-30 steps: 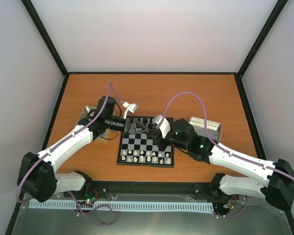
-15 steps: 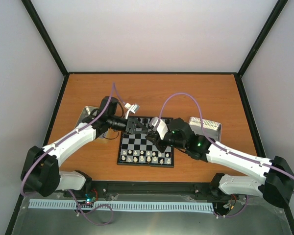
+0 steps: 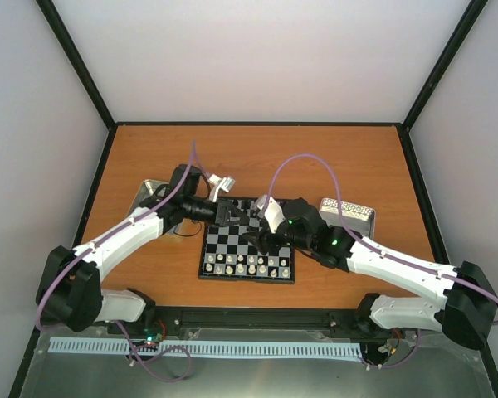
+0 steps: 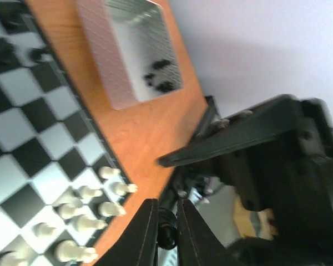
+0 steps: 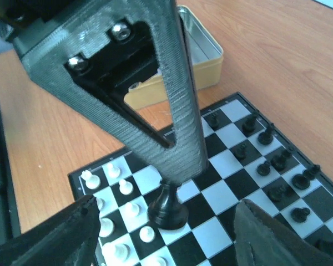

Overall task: Set up the chess pieces on the board
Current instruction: Place the chess piece on the chessboard.

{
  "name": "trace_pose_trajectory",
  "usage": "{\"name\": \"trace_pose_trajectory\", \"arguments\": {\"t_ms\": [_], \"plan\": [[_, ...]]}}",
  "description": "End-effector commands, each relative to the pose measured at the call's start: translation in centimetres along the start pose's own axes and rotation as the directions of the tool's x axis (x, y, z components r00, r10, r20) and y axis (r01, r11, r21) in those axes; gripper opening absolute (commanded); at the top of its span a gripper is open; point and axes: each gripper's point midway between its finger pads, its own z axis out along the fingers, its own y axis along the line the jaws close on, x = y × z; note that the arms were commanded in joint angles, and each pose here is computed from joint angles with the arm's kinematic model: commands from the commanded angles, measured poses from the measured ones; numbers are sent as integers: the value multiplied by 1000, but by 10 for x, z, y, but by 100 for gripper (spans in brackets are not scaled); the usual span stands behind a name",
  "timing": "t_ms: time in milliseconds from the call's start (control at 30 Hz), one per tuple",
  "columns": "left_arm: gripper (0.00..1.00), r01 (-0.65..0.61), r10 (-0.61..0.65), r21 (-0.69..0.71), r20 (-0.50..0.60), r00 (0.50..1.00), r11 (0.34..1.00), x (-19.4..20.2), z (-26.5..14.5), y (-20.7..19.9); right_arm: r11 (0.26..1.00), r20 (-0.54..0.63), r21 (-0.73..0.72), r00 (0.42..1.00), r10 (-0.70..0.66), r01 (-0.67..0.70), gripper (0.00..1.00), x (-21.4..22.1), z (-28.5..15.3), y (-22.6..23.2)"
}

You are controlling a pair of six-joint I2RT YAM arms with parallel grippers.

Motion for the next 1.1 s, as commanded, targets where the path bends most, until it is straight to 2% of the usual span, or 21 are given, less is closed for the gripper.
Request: {"name": "trace_pose_trajectory", "arguments": {"t_ms": [0, 67, 133, 200, 500, 633, 767, 933, 1067], "plan": [[1, 10, 34, -304, 139, 990, 953, -31, -16, 41, 995, 9, 75, 998, 68, -69, 74, -8, -6, -13], [1, 95, 25, -493, 232, 972, 865, -43, -36, 72, 992, 27, 88, 996, 88, -90, 79, -10, -11, -16], [1, 162, 74, -643, 324, 943, 749, -56, -62, 97, 987, 49, 110, 993, 111, -116, 82, -11, -15, -21], [1, 194, 120, -705, 369, 922, 682, -64, -77, 109, 980, 59, 137, 989, 136, -143, 82, -6, -16, -29], [1, 201, 206, -833, 348, 915, 515, -93, -84, 152, 905, 104, 284, 949, 298, -316, 82, 11, -18, -65], [1, 152, 228, -818, 325, 918, 555, -103, -72, 151, 844, 146, 330, 907, 396, -422, 82, 20, -22, -81], [1, 110, 242, -796, 308, 920, 595, -107, -63, 145, 742, 186, 394, 837, 514, -543, 82, 35, -27, -104], [1, 96, 236, -790, 294, 926, 606, -106, -57, 147, 637, 194, 454, 766, 613, -624, 80, 57, -32, -128], [1, 64, 243, -763, 282, 928, 644, -107, -50, 142, 592, 201, 467, 732, 651, -656, 77, 62, -35, -137]]}}
